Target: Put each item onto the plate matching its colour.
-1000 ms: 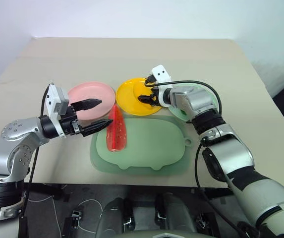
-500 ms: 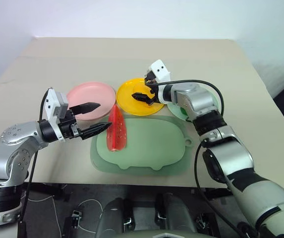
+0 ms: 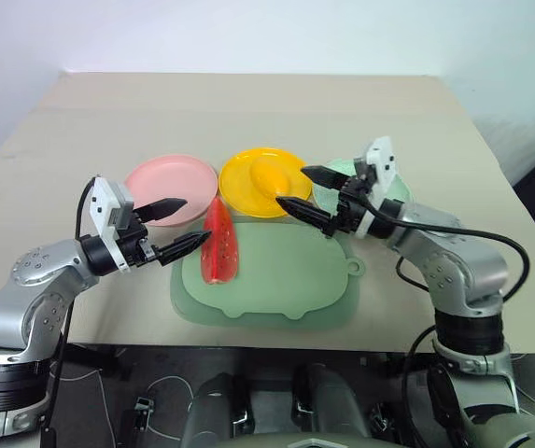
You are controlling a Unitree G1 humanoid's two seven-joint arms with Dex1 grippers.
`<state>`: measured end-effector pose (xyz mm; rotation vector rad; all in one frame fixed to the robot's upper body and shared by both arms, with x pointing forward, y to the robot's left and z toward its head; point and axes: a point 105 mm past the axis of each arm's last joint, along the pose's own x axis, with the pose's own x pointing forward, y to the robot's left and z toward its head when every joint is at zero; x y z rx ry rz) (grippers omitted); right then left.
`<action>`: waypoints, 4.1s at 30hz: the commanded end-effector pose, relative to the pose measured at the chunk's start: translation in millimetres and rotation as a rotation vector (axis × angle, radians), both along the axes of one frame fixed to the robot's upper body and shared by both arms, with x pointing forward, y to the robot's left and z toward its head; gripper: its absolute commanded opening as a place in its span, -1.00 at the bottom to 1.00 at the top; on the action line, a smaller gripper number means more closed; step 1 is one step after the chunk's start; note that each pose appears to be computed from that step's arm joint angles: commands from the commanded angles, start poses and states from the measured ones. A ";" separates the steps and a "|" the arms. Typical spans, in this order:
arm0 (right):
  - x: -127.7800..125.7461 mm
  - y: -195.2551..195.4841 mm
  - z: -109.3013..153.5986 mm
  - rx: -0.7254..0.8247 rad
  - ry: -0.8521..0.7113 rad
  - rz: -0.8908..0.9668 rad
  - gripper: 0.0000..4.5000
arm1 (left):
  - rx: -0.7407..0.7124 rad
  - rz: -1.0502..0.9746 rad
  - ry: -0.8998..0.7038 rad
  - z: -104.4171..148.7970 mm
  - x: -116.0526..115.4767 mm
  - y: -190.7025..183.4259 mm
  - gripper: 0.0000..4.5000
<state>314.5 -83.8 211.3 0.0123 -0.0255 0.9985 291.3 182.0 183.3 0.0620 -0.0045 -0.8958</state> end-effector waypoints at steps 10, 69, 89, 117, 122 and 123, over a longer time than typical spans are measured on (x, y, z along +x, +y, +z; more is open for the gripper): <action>-12.7 -5.0 4.5 -0.027 -0.021 0.010 0.99 | -0.059 0.178 0.013 10.8 -0.8 -3.3 1.00; -14.4 -30.6 -17.5 -0.151 -0.031 -0.046 1.00 | 0.226 0.421 0.406 -24.4 22.2 -36.7 -0.10; -19.4 -24.8 -23.9 -0.153 -0.024 -0.015 1.00 | 0.125 0.671 0.144 36.1 117.6 23.0 -0.11; -17.3 -33.6 -22.1 -0.167 -0.043 -0.058 1.00 | 0.151 0.627 0.054 40.0 109.5 31.4 0.98; -16.6 -37.3 -20.0 -0.147 -0.049 -0.077 1.00 | -0.009 0.403 -0.139 63.8 72.7 20.9 0.98; -16.3 -37.9 -19.3 -0.142 -0.053 -0.082 1.00 | -0.019 0.364 -0.173 65.7 64.2 19.9 0.98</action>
